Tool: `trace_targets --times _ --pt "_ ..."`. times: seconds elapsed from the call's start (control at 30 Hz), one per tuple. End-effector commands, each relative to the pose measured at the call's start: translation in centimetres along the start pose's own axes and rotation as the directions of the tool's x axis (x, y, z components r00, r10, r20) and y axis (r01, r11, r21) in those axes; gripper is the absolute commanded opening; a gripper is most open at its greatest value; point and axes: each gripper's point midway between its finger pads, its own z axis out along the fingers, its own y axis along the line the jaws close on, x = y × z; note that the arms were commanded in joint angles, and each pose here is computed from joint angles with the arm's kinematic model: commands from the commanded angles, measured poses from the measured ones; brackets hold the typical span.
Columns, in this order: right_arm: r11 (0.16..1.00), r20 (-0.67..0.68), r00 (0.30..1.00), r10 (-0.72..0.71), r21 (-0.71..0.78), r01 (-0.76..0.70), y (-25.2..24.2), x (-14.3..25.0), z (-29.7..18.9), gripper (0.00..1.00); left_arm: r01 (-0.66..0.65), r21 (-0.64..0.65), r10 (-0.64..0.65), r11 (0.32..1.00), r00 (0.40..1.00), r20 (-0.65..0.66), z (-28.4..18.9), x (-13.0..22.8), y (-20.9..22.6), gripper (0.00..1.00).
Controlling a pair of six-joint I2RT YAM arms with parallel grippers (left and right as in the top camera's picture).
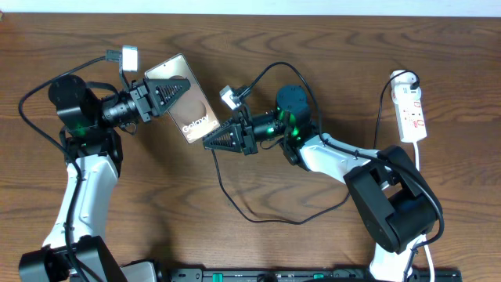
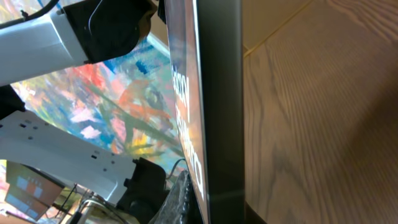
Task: Plug charger to phone and switch on socket
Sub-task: 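Push the plug into the phone's port with the right gripper, then release the plug and raise the right gripper away from the phone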
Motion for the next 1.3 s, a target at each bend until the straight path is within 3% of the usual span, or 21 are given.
trace_targets --times 0.0,0.27,0.5,0.6,0.63,0.73,0.77,1.27 --pt "0.994 0.13 0.989 -0.063 0.101 0.05 -1.0 -3.7 -0.8 0.09 0.049 0.113 -0.034 0.992 0.99 -0.135 0.8 3.2 -1.9 0.07" --pt "0.994 0.126 0.99 -0.063 0.097 0.051 -1.0 -3.6 -0.7 0.15 0.049 0.111 -0.034 0.993 0.991 -0.133 0.7 3.2 -1.8 0.07" --pt "0.994 0.122 0.991 -0.063 0.093 0.051 -0.9 -3.6 -0.7 0.31 0.049 0.11 -0.034 0.993 0.991 -0.131 0.6 3.1 -1.8 0.07" --pt "0.994 0.122 0.991 -0.063 0.093 0.051 -0.9 -3.6 -0.7 0.5 0.049 0.11 -0.034 0.993 0.991 -0.131 0.6 3.1 -1.8 0.07" --pt "0.994 0.122 0.991 -0.063 0.093 0.051 -0.9 -3.5 -0.7 0.63 0.045 0.11 -0.031 0.993 0.991 -0.131 0.6 3.1 -1.8 0.07" --pt "0.994 0.121 0.991 -0.062 0.092 0.051 -0.9 -3.5 -0.7 0.86 0.045 0.11 -0.03 0.993 0.991 -0.131 0.6 3.1 -1.8 0.07" --pt "0.995 0.12 0.991 -0.062 0.091 0.051 -0.9 -3.5 -0.7 0.99 0.045 0.11 -0.031 0.993 0.991 -0.131 0.6 3.1 -1.8 0.07" --pt "0.997 0.164 0.986 -0.025 0.071 0.013 -0.2 -4.8 -1.8 0.99 0.012 0.115 0.002 0.993 0.992 -0.127 0.6 3.1 -1.8 0.07"
